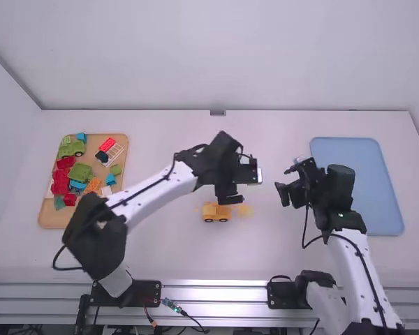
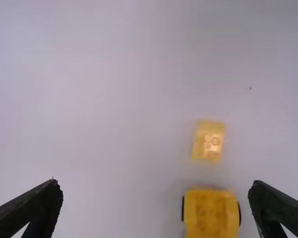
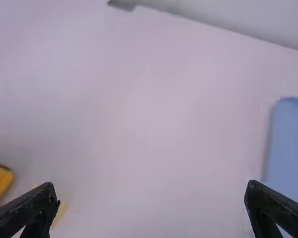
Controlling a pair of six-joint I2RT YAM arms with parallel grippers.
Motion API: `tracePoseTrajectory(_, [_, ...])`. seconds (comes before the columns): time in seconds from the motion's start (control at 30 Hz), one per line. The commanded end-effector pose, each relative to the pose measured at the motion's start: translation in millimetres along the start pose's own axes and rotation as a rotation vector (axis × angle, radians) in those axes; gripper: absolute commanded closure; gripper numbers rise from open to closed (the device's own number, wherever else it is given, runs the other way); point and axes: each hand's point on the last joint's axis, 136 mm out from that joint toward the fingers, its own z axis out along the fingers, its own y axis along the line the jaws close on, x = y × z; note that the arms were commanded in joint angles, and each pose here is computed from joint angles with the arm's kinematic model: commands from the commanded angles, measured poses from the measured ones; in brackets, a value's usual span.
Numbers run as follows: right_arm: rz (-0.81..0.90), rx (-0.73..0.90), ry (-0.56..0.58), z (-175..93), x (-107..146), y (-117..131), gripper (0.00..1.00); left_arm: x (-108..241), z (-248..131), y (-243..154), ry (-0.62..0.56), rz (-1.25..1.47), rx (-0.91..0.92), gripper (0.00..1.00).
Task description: Assemble lego blocks to make yellow taxi
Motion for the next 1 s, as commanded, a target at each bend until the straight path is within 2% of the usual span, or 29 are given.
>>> tracePoseTrajectory(0.0, [-0.136, -0.135, -0.011, 11.2, 2.3, 24.6, 0.01, 17.5, -11.1, -11.3, -0.08, -0.001, 0.062, 0.01])
tracePoseTrajectory(0.2, [-0.377, -0.382, -0.003, 39.1, 21.1, 74.5, 0.0, 48.5, -37.3, -32.1, -0.292, 0.037, 0.076, 0.01])
tracePoseTrajectory(0.27, [-0.411, -0.422, -0.004, 46.8, 25.3, 83.0, 0.01, 55.0, -41.5, -34.6, -0.332, 0.034, 0.057, 0.01])
tracePoseTrajectory(0.47, [-0.505, -0.539, 0.01, 76.5, 50.6, 104.6, 0.0, 88.2, -32.0, -39.0, -0.324, 0.011, -0.051, 0.01])
tracePoseTrajectory(0.67, [-0.512, -0.595, 0.019, 94.4, 66.9, 115.0, 0.04, 96.9, -18.6, -48.7, -0.361, -0.035, -0.046, 0.01])
tracePoseTrajectory(0.9, [-0.572, -0.672, 0.024, 91.5, 85.2, 124.1, 0.14, 98.4, -9.6, -55.8, -0.407, -0.017, -0.031, 0.01])
tracePoseTrajectory(0.97, [-0.6, -0.701, 0.01, 89.2, 87.9, 128.9, 0.23, 98.1, -8.6, -54.4, -0.41, -0.022, -0.033, 0.01])
